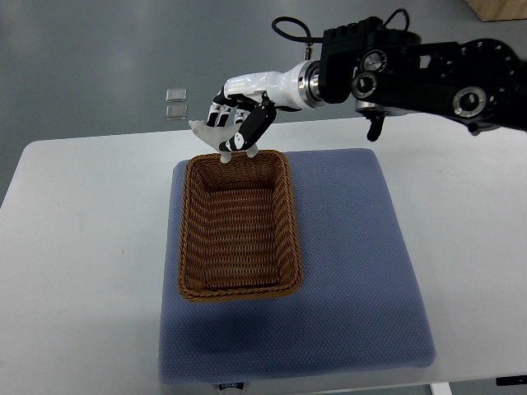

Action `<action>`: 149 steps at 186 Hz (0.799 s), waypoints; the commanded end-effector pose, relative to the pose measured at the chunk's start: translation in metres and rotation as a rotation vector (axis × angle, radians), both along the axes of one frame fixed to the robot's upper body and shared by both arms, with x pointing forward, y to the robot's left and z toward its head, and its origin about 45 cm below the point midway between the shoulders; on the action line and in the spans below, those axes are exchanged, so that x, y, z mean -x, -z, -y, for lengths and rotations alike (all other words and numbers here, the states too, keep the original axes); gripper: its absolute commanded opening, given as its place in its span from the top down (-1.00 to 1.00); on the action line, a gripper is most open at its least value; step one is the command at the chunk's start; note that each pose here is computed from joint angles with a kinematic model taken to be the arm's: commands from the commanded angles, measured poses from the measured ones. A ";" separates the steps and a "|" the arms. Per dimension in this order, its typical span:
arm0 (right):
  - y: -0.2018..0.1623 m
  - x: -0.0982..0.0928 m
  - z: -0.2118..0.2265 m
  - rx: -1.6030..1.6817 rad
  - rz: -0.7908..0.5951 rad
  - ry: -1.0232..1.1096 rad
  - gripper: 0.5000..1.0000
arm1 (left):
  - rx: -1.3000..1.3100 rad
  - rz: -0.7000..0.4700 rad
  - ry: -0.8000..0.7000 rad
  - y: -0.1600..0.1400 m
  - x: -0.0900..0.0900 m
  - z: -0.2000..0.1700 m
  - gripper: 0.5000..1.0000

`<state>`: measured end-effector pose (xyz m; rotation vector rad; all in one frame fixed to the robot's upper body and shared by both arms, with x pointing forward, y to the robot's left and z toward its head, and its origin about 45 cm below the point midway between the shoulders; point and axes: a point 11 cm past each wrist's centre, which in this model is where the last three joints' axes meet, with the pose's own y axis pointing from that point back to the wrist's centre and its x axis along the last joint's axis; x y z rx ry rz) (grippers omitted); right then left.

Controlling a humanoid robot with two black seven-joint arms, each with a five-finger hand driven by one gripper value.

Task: Place white bear in brown basket with right hand
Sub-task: 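Lower the bear into the wicker basket with the right hand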

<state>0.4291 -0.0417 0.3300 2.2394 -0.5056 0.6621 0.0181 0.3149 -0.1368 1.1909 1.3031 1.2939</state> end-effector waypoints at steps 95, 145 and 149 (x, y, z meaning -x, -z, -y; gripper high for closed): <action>0.113 0.019 -0.022 0.066 -0.063 0.016 1.00 | 0.000 0.000 0.000 0.000 0.000 0.000 -1.00; 0.133 0.020 -0.011 0.073 -0.092 0.046 1.00 | 0.000 0.000 0.000 0.000 0.000 0.000 -1.00; 0.133 0.019 -0.011 0.071 -0.091 0.050 1.00 | 0.000 0.000 0.000 0.000 0.000 0.000 -1.00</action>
